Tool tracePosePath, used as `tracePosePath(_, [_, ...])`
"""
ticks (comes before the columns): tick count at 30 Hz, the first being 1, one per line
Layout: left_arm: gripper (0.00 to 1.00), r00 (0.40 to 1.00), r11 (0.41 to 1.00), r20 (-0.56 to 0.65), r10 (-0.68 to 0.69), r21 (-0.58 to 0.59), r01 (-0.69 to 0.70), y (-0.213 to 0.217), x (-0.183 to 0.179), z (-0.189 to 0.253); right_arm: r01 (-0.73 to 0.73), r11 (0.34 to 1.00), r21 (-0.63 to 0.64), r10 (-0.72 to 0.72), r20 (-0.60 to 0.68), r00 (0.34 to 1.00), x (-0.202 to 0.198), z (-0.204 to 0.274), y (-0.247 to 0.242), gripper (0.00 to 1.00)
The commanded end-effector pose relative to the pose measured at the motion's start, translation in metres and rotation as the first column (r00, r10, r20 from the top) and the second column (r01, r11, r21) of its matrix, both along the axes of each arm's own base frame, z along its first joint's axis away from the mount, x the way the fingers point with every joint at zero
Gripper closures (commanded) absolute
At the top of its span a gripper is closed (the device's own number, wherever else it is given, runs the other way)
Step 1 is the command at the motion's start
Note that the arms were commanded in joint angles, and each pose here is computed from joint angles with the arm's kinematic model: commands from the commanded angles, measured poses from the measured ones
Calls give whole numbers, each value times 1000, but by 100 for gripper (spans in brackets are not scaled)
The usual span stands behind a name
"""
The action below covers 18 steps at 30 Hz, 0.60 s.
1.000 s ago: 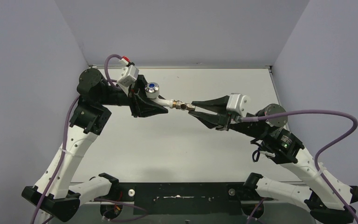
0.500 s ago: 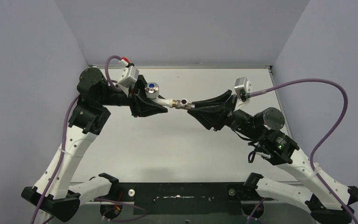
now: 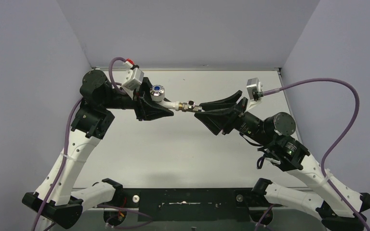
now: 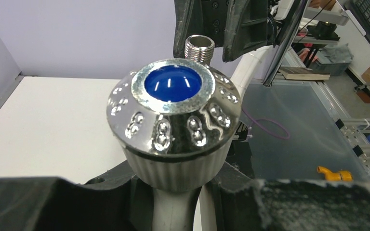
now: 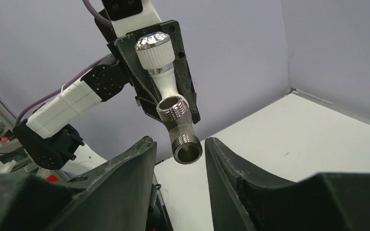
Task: Install the water faucets
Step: Screw the water faucet onto the adaptor.
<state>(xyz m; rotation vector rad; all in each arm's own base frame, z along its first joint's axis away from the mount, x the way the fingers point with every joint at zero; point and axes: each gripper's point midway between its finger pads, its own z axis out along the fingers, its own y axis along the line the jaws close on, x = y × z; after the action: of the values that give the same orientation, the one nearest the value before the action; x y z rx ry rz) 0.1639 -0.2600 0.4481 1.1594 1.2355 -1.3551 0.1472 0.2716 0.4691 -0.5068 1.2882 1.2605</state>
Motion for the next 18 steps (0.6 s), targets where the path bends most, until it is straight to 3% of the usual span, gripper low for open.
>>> tracePosePath(1, [100,996,999,93,15,-51,-10,3,-5,25,16,997,73,-23,84,996,-7,27,-13,54])
tracePosePath(5, [100,996,999,89,16,-51,-12,3,-4,25,34,997,64,-41,107,993,-7,25,-16,44])
tracePosePath(11, [100,997,999,76,18,-51,-14,2,-4,24,110,993,33,-115,249,962,-10,32,-36,42])
tracePosePath(14, [100,999,998,52,13,-55,-10,2,-4,23,144,990,-9,-129,386,914,-13,37,-42,41])
tracePosePath(18, [100,1000,997,21,2,-73,-1,1,-6,26,163,982,-92,-75,607,791,-19,36,-36,41])
